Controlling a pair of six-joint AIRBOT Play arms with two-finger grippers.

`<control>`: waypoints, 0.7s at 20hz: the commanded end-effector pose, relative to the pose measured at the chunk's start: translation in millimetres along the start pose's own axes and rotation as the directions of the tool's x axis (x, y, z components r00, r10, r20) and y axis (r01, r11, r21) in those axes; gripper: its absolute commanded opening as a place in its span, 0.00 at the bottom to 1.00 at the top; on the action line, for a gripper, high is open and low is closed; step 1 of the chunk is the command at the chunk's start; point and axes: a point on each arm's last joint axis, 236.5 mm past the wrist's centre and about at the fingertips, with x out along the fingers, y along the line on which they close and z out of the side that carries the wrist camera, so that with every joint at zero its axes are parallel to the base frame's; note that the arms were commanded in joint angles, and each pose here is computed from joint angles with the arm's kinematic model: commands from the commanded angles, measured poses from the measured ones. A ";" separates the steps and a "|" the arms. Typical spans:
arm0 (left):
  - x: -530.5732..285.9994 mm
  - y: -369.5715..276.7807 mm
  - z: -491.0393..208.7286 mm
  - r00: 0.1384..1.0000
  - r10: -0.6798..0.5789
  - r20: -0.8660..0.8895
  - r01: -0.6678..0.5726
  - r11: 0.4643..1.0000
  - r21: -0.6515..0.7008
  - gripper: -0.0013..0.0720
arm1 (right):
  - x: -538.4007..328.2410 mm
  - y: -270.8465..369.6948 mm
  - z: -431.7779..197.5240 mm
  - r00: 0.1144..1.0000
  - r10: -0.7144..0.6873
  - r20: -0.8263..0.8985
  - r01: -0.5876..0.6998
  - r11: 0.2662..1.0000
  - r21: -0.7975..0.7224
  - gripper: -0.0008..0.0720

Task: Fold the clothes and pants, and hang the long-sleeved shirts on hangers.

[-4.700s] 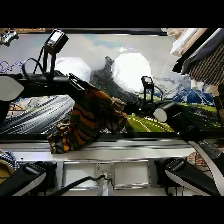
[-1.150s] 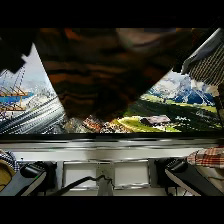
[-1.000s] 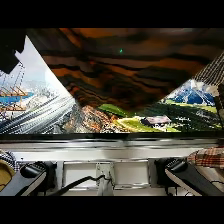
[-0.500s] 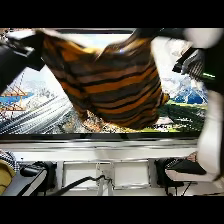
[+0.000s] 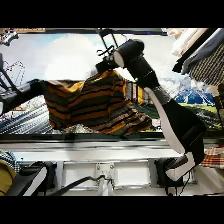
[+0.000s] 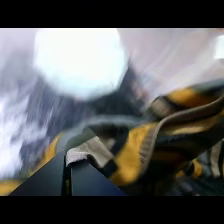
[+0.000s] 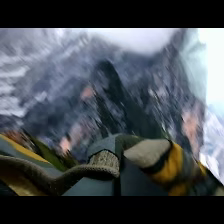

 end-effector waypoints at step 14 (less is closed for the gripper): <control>23.7 48.9 -32.7 0.972 -0.118 -0.203 0.038 0.931 -0.363 0.71 | 13.3 42.2 -26.9 0.989 0.101 -0.104 -0.108 0.992 -0.064 0.03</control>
